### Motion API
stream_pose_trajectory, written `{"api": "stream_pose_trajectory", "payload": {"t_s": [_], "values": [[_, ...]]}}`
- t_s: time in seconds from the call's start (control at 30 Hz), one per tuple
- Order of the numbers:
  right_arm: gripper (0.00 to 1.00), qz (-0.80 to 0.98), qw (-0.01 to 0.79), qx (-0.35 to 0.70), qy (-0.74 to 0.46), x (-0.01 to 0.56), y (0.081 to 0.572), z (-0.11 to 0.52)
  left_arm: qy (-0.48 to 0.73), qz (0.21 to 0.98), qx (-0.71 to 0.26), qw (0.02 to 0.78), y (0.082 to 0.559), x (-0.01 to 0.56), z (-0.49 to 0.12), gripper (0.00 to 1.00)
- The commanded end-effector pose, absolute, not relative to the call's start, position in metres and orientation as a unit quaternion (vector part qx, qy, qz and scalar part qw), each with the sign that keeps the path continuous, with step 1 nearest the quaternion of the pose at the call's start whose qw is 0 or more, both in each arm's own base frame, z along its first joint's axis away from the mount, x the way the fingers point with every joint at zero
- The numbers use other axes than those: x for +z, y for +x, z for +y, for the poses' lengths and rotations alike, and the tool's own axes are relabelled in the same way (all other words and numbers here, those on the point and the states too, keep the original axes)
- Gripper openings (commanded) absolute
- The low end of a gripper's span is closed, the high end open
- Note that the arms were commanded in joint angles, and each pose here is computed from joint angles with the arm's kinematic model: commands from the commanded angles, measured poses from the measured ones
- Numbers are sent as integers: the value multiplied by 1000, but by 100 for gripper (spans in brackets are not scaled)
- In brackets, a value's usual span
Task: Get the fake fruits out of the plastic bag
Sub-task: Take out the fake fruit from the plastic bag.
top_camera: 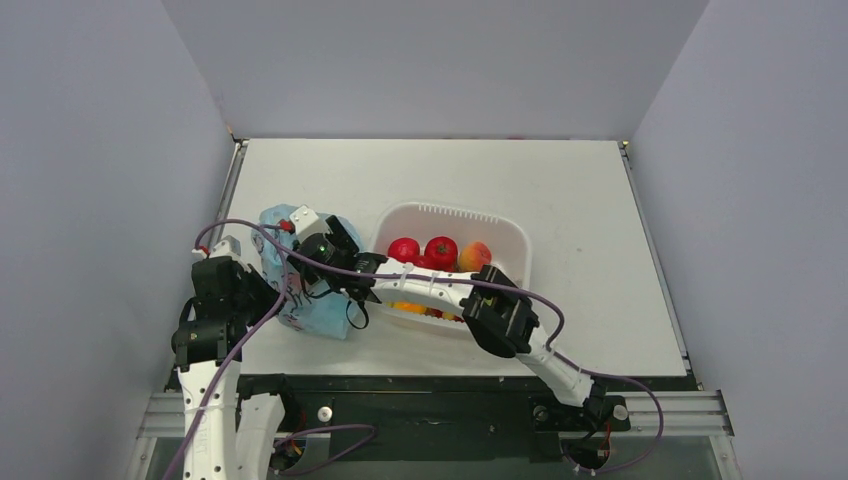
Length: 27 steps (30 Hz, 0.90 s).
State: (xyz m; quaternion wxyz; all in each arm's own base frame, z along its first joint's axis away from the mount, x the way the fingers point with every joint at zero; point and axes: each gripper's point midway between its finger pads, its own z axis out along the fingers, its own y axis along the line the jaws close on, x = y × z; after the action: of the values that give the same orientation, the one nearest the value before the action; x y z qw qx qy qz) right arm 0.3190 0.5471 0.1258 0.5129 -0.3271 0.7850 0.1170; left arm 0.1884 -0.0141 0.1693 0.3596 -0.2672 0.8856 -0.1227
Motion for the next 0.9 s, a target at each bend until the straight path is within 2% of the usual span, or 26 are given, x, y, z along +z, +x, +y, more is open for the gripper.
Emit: {"api": "stream_pose_trajectory", "payload": {"t_s": [0.0, 0.2, 0.53, 0.6, 0.67, 0.87], "values": [[78, 773, 528, 74, -344, 121, 332, 550, -252, 878, -132, 385, 199, 179, -15, 0], [85, 773, 527, 52, -350, 99, 344, 554, -249, 880, -133, 382, 199, 178, -16, 0], [85, 789, 511, 24, -341, 58, 354, 548, -247, 879, -135, 385, 199, 179, -17, 0], [83, 790, 509, 14, -342, 50, 356, 546, -248, 879, -135, 385, 199, 179, -17, 0], [76, 788, 508, 14, -349, 48, 356, 548, -248, 879, -135, 385, 199, 179, -17, 0], [48, 778, 523, 61, -342, 92, 349, 561, -248, 879, -136, 383, 199, 178, -17, 0]]}}
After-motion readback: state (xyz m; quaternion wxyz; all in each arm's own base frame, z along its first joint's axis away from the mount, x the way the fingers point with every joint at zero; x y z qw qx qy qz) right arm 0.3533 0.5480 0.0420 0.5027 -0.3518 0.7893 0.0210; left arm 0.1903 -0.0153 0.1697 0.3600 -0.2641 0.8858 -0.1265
